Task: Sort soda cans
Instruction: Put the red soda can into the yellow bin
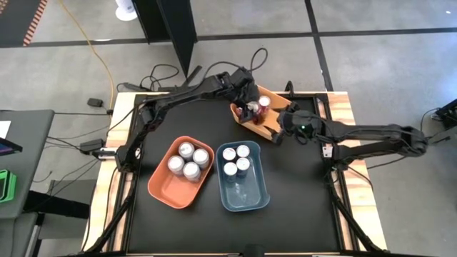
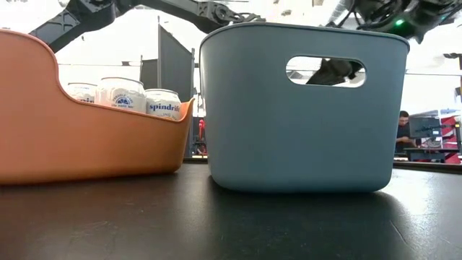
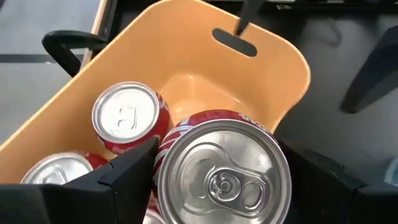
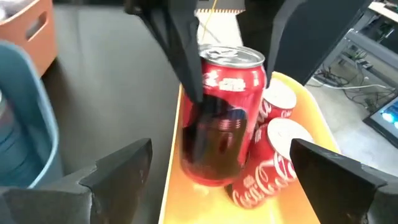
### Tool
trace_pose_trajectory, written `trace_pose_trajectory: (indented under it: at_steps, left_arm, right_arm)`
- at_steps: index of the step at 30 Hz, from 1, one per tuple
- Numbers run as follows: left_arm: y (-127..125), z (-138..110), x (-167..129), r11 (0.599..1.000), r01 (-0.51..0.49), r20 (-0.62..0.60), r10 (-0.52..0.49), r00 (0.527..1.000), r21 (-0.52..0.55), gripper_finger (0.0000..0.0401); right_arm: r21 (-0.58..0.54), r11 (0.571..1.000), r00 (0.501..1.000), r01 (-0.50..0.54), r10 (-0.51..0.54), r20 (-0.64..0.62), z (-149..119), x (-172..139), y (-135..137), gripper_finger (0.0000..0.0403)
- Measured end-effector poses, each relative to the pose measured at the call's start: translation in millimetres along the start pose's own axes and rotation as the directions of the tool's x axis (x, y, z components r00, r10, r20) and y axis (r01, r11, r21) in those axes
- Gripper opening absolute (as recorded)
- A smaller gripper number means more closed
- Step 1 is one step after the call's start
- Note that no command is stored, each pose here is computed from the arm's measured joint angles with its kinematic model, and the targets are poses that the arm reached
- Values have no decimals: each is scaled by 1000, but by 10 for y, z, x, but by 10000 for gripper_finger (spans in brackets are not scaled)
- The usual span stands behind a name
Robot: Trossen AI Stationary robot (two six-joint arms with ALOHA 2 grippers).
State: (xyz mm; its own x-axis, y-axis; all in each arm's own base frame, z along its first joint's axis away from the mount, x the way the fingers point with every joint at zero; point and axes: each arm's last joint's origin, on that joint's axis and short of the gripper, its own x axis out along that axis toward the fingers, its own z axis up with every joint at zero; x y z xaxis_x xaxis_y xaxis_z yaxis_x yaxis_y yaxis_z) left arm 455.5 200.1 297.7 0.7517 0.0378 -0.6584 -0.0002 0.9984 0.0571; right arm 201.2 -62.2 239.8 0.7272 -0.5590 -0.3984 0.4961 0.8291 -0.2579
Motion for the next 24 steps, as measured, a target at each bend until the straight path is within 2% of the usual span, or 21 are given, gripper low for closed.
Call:
trace_pose_trajectory:
  at_steps: [11,17,24]
  left_arm:
    - [0,-116,107,1000,-26,-37,26,999,1,297]
    - [-24,-233,217,999,-49,-80,50,996,14,297]
    - [-39,-237,272,998,-60,-51,61,997,24,297]
  right_arm:
    - [38,999,999,-23,22,36,29,-297,-64,399]
    - [48,999,999,-24,22,34,24,-323,-74,399]
    - [47,999,999,-24,22,34,24,-318,-72,399]
